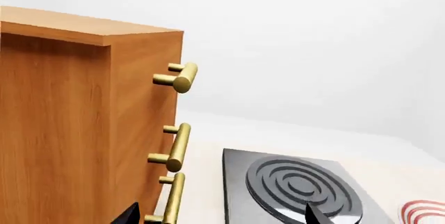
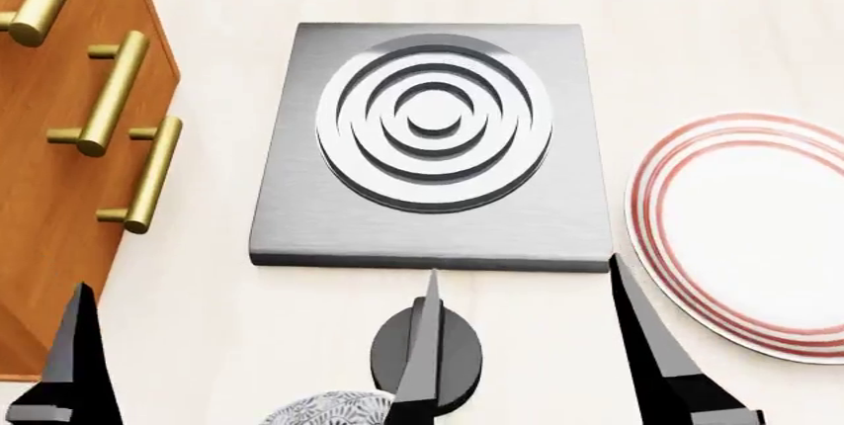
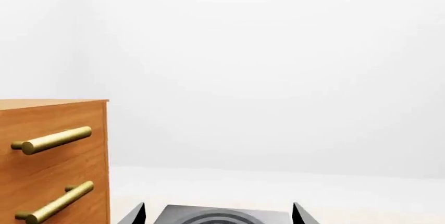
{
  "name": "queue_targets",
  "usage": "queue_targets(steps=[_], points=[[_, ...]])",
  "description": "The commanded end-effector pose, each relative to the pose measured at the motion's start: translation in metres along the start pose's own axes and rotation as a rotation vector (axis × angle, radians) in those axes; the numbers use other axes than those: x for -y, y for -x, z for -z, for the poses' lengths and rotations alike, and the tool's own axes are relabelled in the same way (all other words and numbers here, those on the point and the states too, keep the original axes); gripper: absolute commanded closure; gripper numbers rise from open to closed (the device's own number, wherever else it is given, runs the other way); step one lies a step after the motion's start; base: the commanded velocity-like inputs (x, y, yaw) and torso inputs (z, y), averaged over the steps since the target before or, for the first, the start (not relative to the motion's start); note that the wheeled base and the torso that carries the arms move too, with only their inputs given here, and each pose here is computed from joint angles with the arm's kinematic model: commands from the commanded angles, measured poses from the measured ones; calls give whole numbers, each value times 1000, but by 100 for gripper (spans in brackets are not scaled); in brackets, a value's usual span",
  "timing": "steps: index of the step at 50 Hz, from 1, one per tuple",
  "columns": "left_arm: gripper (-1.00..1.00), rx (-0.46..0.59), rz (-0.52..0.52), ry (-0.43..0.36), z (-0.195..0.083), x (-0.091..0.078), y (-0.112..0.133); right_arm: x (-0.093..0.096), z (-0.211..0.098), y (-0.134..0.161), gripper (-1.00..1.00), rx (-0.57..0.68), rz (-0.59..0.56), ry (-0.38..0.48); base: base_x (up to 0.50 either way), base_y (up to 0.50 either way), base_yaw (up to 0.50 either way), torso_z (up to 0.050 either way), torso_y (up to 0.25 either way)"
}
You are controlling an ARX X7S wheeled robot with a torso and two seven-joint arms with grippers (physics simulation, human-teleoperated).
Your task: Put the bowl on the top of the cabinet.
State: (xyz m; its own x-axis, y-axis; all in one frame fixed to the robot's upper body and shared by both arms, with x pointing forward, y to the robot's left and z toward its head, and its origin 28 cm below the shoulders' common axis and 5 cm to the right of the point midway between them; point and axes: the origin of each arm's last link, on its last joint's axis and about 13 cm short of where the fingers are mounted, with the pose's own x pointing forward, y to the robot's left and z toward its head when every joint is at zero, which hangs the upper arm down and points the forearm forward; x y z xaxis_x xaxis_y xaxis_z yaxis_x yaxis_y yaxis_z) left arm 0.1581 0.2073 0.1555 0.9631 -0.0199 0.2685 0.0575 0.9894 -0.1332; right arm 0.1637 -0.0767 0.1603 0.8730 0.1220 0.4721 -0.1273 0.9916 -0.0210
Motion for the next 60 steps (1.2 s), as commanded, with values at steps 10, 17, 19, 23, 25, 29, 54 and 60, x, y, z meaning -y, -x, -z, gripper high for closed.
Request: queue_targets(steps=[10,17,19,23,25,29,54,60], points=[[-100,-341,69,213,-5,-17,-12,2,-2,-3,-100,10,13,12,0,0,0,0,0],[-100,-460,81,256,0,-19,-10,3,-2,-3,-100,10,17,10,0,0,0,0,0],[-100,-462,86,242,1,-20,-10,3,-2,-3,-100,10,18,10,0,0,0,0,0],[-100,-489,125,229,2,-16,-6,3,1,-3,-100,4,17,8,0,0,0,0,0],[-100,-502,134,232,2,-15,-4,2,2,-3,-100,1,16,9,0,0,0,0,0],[-100,-536,159,219,0,-12,0,3,0,-3,-100,3,16,10,0,0,0,0,0],[-100,-636,154,176,17,-17,10,1,3,-3,-100,-6,9,10,0,0,0,0,0],[-100,-653,162,185,20,-14,12,1,2,-3,-100,-4,10,12,0,0,0,0,0]])
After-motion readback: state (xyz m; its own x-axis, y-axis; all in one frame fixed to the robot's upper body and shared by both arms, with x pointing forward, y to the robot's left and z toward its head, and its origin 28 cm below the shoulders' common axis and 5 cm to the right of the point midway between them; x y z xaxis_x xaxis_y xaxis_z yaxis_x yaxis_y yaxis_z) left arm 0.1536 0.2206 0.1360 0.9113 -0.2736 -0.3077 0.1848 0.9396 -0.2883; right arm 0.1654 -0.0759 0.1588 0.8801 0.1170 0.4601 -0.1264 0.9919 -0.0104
